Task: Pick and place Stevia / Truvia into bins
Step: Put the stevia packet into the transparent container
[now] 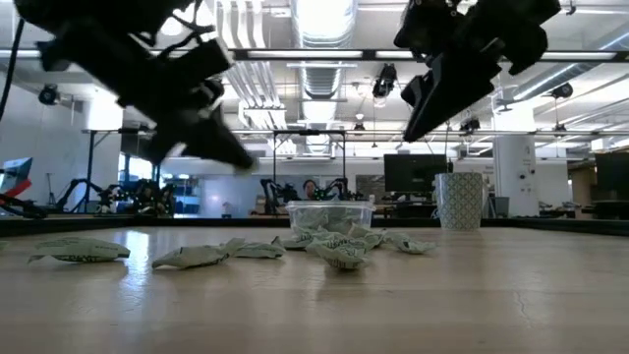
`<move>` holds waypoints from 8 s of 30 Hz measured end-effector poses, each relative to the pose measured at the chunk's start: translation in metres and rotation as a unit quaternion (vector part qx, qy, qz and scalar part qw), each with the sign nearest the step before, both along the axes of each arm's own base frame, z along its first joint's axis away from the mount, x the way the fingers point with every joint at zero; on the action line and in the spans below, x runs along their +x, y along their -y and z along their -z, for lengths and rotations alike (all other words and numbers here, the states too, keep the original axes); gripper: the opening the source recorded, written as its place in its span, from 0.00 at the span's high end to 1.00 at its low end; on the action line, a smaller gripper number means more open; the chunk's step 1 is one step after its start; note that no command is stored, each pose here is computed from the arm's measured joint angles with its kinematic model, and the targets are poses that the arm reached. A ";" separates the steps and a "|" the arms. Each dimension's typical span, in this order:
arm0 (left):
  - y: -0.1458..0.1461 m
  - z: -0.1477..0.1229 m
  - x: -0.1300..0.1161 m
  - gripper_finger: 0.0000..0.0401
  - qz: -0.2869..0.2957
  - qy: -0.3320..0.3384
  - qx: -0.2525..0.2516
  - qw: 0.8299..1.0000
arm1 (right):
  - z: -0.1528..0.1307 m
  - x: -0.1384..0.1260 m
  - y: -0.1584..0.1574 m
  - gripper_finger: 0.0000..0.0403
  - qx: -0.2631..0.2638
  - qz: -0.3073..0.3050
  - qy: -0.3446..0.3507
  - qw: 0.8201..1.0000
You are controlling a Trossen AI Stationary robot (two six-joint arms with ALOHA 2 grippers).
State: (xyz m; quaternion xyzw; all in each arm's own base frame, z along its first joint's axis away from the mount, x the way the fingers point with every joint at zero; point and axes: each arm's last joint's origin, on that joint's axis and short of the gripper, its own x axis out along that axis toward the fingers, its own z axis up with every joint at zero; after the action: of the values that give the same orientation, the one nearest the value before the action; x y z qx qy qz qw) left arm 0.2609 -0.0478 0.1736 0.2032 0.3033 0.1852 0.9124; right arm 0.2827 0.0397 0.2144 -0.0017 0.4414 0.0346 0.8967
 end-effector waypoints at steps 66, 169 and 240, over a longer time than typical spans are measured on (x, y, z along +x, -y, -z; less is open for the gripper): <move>-0.017 -0.040 -0.023 0.54 -0.024 -0.137 -0.250 0.958 | 0.085 0.021 -0.013 0.96 -0.002 -0.098 -0.007 0.995; -0.169 -0.022 0.036 0.97 -0.017 0.056 -0.126 0.990 | 0.035 0.003 -0.019 0.70 -0.005 -0.019 -0.074 0.997; 0.001 -0.027 -0.065 0.47 0.069 -0.063 -0.319 0.943 | 0.050 0.043 0.079 0.97 -0.123 0.116 0.106 0.980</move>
State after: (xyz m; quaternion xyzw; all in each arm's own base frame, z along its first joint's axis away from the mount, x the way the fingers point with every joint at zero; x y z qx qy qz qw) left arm 0.1954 -0.0493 0.2002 -0.0667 0.3890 0.0022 0.9188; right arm 0.3254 -0.0396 0.1645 -0.0640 0.3423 -0.1245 0.9291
